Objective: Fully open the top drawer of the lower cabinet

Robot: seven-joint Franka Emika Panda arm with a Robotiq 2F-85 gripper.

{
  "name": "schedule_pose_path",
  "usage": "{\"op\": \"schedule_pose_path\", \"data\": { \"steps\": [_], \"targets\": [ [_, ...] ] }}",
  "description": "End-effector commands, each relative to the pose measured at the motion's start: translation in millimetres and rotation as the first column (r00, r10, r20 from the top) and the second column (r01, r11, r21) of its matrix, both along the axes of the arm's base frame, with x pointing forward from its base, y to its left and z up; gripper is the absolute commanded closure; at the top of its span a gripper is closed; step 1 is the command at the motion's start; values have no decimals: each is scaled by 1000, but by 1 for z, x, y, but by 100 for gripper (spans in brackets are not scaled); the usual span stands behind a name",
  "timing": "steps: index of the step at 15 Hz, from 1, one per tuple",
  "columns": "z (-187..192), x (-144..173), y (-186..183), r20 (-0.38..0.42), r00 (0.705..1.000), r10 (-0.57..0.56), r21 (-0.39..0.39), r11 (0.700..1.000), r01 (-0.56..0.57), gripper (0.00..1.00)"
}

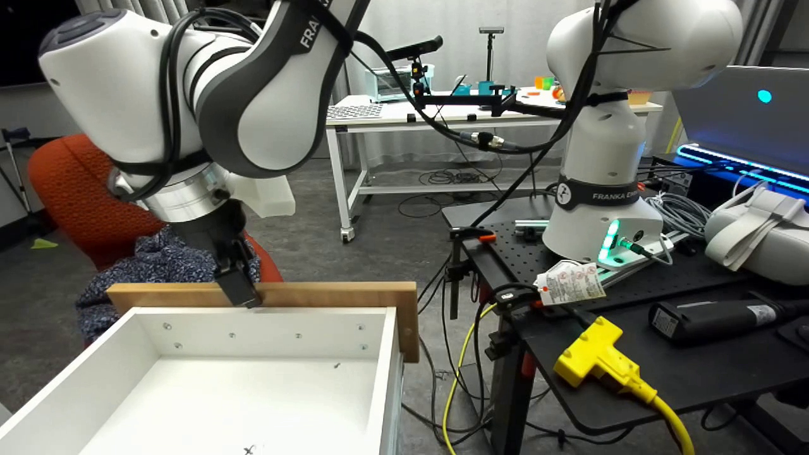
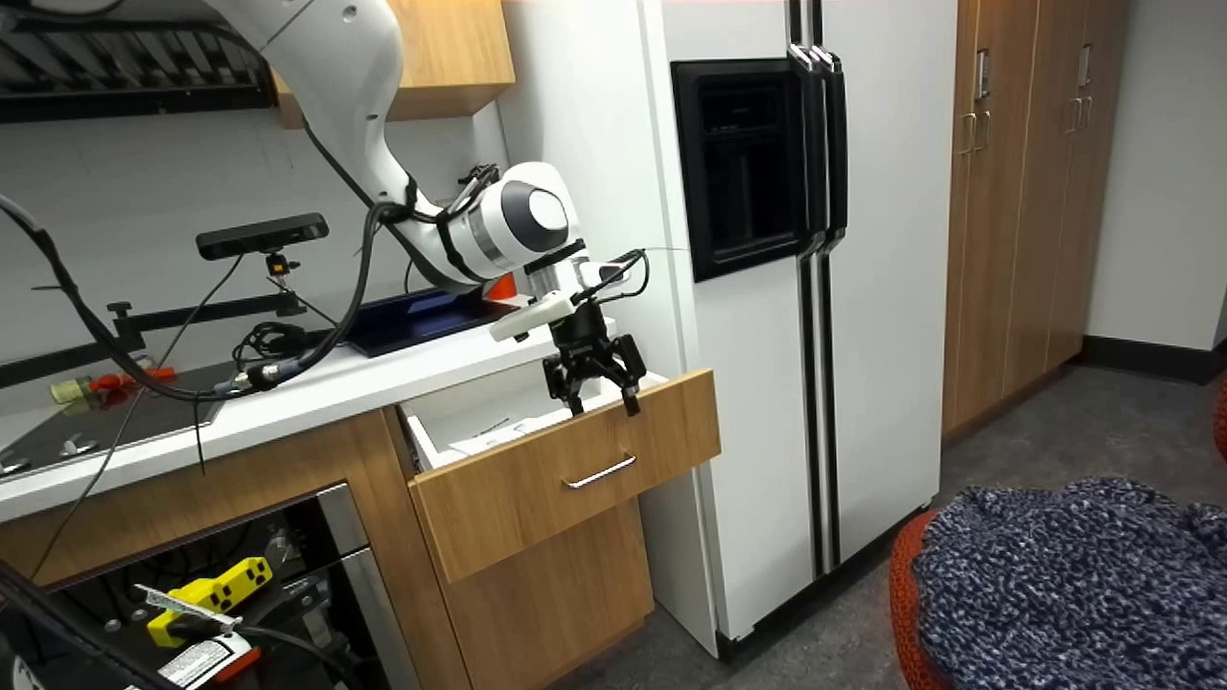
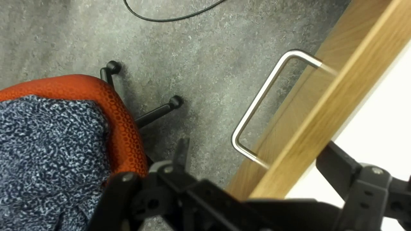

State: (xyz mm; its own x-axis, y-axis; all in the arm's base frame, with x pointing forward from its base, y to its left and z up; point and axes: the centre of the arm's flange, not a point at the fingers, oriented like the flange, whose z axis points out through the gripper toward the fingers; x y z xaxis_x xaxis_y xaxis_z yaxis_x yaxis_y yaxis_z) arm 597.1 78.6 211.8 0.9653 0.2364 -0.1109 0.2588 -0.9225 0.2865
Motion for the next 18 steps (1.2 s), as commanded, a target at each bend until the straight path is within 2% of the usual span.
{"op": "schedule_pose_path", "data": {
  "steps": [1,9,18],
  "targets": [
    [18,-32,-12,-2,1000,-28,-80,996,27,0],
    [24,-46,-18,20,998,-53,-137,989,55,0],
    [20,-47,-16,67,998,-11,-45,999,14,0]
  ]
}}
